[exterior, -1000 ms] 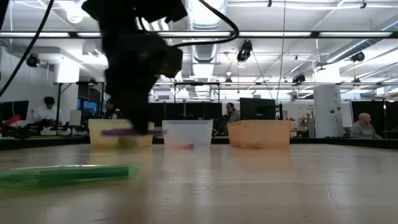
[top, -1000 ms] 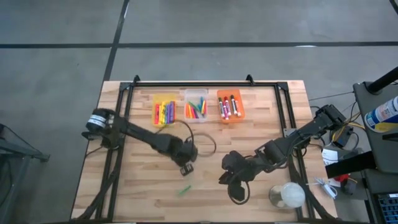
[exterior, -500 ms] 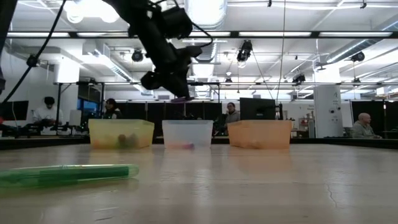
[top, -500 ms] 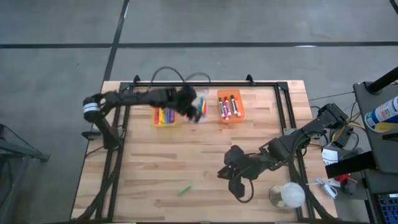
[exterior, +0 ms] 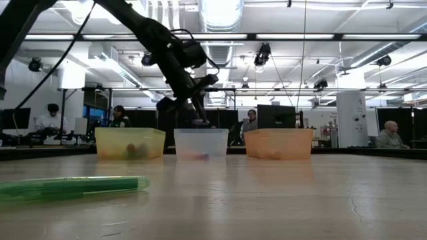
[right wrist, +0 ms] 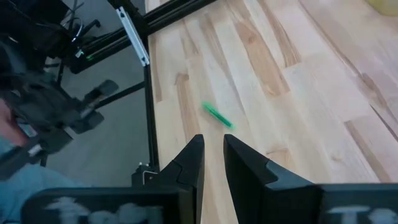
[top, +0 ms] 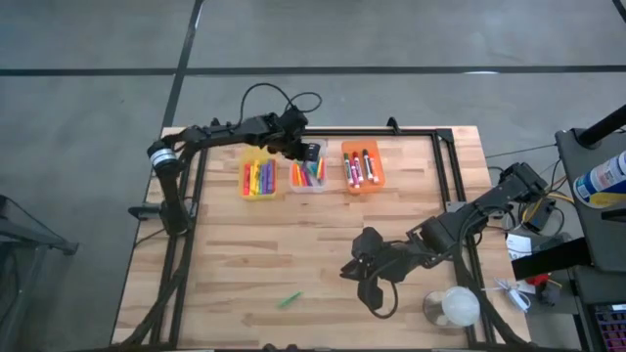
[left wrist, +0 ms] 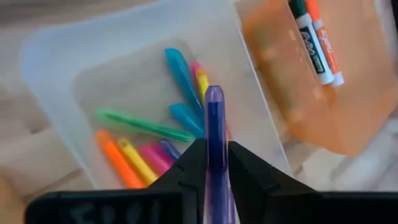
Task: Pick & Place Markers
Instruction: Put the purple pen into the white bin, then put the green pen into the white bin
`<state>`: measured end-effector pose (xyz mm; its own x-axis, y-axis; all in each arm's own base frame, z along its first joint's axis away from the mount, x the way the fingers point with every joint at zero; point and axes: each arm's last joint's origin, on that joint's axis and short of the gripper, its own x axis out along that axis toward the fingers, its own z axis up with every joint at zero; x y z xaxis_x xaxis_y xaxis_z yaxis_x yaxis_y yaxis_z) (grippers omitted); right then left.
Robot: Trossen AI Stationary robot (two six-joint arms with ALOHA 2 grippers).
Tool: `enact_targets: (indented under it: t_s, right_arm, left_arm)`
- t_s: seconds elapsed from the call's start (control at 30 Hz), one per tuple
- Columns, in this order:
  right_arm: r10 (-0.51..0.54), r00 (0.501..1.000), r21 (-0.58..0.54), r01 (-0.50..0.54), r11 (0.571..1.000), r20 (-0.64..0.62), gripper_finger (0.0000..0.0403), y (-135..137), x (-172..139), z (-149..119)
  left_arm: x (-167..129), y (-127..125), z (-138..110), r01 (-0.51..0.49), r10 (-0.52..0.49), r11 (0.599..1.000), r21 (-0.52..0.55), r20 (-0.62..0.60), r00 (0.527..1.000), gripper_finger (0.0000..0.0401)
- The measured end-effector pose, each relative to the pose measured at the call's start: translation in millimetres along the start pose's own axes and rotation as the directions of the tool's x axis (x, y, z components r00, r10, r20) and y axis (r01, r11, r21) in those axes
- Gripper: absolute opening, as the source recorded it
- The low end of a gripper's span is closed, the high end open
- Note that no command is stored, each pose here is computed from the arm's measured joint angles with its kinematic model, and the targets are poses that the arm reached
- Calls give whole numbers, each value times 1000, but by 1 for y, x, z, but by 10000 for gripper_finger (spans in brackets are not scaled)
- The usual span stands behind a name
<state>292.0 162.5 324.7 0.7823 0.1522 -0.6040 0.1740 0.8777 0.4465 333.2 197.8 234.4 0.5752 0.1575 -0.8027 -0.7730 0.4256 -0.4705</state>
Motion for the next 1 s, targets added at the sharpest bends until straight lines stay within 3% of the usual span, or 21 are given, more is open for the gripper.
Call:
enact_targets:
  t_s: [0.33, 0.5, 0.6, 0.73, 0.9, 1.0]
  right_arm:
    - [10, 1000, -26, -10, 1000, -3, 56, 1, 0, 0]
    - [44, 999, -37, -45, 998, -28, 56, 3, -1, -1]
    - [51, 998, -69, -53, 996, -29, 56, 4, -2, -2]
    - [51, 998, -83, -53, 995, -36, 56, 5, -1, -3]
    - [42, 998, -89, -45, 995, -44, 56, 3, 1, -6]
    - [43, 998, -85, -46, 995, -43, 56, 3, 1, -6]
  left_arm:
    - [6, 0, 0, 26, -28, 998, -61, -34, 999, 98]
    - [0, -10, -9, 120, -134, 989, -90, -167, 977, 99]
    - [-4, -21, -34, 71, -99, 992, -103, -293, 951, 99]
    - [-22, -45, -74, 10, -6, 1000, 8, -390, 921, 99]
    - [-65, -78, -121, -91, 119, 989, 116, -253, 960, 99]
    - [-94, -96, -155, -54, 85, 987, 153, -202, 976, 99]
